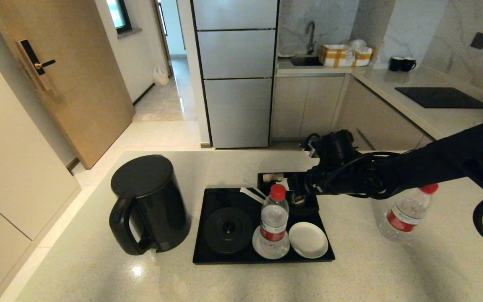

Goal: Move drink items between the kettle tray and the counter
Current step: Pick up the tea bag

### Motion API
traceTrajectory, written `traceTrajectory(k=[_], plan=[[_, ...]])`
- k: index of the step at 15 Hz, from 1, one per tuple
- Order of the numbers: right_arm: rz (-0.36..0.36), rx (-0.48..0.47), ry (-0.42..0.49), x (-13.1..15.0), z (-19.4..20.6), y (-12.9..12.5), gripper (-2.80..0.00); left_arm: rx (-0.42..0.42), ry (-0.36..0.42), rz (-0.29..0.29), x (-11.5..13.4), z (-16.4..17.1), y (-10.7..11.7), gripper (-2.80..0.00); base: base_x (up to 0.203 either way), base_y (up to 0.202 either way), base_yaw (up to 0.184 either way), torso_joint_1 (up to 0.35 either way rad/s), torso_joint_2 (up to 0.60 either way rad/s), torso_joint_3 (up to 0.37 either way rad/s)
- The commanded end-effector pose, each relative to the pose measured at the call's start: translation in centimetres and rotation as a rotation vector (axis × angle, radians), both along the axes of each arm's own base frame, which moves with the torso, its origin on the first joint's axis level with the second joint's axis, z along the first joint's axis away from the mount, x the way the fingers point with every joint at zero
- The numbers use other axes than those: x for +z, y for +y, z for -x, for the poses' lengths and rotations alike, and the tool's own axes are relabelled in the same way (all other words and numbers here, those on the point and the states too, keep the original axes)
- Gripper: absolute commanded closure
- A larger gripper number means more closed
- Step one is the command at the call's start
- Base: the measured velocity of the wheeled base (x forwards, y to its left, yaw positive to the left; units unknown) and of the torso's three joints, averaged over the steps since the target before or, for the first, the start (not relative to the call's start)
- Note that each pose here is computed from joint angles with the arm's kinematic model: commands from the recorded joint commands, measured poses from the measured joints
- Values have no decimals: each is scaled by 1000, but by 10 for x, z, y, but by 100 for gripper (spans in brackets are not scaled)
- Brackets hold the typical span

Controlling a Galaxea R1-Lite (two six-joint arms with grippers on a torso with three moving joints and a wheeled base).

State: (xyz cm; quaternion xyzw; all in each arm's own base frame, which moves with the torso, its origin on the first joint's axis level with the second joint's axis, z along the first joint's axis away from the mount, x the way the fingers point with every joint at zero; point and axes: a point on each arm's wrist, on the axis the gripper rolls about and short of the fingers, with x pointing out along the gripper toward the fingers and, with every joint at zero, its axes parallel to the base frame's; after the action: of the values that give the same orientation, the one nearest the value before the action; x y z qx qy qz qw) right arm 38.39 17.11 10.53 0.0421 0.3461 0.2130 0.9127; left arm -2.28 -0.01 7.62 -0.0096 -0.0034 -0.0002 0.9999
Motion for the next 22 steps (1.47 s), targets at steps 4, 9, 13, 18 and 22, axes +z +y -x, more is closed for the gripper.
traceTrajectory(k=[4,9,13,18,22], plan=[[2,-33,12,3,7,-17,-280,0,2,1,0,0,0,0,0,0,0,0,0,0],[-3,-55,46,-6,8,-19,-280,0,-1,1,0,0,0,0,0,0,0,0,0,0],[-47,-171,8,3,1,-9,-280,0,1,1,0,0,0,0,0,0,0,0,0,0],[-59,-162,-35,22,10,0,-280,0,1,-1,0,0,0,0,0,0,0,0,0,0],[-20,-265,-20,4,13,23,-280,0,1,-1,0,0,0,0,0,0,0,0,0,0]])
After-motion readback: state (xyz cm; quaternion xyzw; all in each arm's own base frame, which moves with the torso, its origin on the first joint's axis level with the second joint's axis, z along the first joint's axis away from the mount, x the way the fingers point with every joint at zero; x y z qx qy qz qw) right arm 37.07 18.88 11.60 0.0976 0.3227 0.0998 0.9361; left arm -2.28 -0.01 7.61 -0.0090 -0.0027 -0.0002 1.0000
